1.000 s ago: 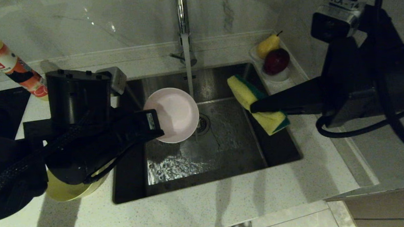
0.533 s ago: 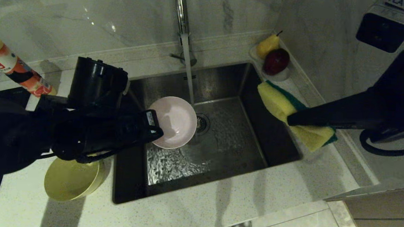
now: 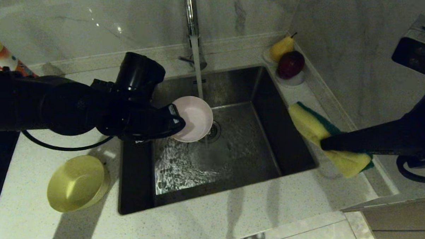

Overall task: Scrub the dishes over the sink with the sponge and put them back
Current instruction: Rinse the bowl

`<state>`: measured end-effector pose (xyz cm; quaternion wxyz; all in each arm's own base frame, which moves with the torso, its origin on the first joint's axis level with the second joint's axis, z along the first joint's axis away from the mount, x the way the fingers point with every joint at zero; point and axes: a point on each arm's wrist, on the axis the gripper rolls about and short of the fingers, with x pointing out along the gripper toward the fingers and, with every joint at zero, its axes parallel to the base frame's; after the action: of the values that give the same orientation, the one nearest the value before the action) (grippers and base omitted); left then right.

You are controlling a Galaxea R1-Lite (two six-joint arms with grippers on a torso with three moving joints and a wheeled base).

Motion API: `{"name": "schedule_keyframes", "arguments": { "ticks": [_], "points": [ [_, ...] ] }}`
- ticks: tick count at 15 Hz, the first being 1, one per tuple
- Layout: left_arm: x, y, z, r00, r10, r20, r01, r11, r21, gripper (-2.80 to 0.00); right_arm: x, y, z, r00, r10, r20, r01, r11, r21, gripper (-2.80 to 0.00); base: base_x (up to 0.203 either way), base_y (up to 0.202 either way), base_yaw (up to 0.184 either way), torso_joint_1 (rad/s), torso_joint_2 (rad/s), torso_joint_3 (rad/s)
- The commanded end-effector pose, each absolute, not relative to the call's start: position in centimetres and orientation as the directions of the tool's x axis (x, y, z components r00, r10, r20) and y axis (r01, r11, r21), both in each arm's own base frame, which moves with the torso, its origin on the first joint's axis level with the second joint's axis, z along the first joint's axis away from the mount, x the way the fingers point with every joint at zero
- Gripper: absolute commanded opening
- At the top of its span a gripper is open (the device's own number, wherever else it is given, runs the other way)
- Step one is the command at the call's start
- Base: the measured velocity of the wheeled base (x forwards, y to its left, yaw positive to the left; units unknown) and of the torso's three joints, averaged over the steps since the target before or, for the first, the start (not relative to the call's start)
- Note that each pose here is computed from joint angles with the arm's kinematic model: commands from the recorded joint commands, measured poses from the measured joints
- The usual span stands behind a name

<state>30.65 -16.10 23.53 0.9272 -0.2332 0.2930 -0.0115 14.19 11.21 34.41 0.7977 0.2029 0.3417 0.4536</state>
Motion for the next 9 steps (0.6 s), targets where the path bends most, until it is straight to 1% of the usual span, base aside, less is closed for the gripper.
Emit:
{"name": "schedule_keyframes", "arguments": {
  "ticks": [1, 9],
  "points": [
    [32.3, -16.9, 22.3, 0.817, -0.146, -0.558, -0.139, 0.889, -0.437, -2.8, 14.2, 11.1, 34.2, 0.355, 0.862, -0.363, -0.579, 0.507, 0.638, -2.8, 0.0, 0.0, 0.0, 0.0, 0.0, 0.0],
    [34.1, -17.5, 22.4, 0.831, -0.147, -0.536, -0.157, 0.863, -0.48, -2.8, 14.5, 11.0, 34.0, 0.357, 0.867, -0.348, -0.584, 0.498, 0.641, -2.8, 0.0, 0.0, 0.0, 0.0, 0.0, 0.0]
  ]
}}
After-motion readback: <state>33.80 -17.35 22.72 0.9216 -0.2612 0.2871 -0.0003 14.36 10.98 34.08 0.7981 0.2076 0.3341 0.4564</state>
